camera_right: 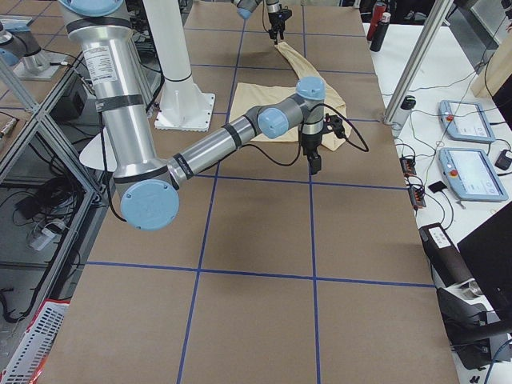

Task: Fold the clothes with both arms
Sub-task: 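Grasp the sleeve cuff nearest the left gripper with the left gripper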

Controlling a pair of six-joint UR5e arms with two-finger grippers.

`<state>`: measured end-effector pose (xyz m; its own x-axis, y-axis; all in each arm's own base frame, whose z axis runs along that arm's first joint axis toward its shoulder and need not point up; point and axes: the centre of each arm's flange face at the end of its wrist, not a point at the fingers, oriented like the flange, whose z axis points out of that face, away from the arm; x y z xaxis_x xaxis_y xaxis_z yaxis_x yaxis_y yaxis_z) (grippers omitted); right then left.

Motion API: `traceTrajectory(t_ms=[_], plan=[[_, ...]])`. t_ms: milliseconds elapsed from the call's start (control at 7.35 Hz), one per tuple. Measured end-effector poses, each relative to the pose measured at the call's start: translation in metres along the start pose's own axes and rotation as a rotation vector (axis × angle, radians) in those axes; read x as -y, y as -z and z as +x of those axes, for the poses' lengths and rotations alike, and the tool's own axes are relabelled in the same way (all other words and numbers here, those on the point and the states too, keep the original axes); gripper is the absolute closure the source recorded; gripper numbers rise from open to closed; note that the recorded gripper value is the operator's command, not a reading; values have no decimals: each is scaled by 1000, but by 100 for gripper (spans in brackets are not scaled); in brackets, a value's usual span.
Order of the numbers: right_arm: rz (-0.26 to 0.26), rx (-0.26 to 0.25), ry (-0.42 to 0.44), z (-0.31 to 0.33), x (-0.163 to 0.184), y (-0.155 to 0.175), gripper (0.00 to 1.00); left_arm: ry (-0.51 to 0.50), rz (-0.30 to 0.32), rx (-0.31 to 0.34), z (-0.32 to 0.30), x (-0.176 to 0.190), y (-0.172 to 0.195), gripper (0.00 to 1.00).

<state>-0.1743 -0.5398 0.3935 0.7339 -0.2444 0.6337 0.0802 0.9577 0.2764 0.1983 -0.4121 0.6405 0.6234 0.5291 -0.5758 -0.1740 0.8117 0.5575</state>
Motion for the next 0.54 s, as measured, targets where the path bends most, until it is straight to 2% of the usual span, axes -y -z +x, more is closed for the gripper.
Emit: traceTrajectory(t_ms=[136,544], plan=[[0,0,0,0,0,0,0,-1,-1,-1,0,0,0,65],[0,1,-1,-1,0,0,0,-3,-1,-1,0,0,0,63]])
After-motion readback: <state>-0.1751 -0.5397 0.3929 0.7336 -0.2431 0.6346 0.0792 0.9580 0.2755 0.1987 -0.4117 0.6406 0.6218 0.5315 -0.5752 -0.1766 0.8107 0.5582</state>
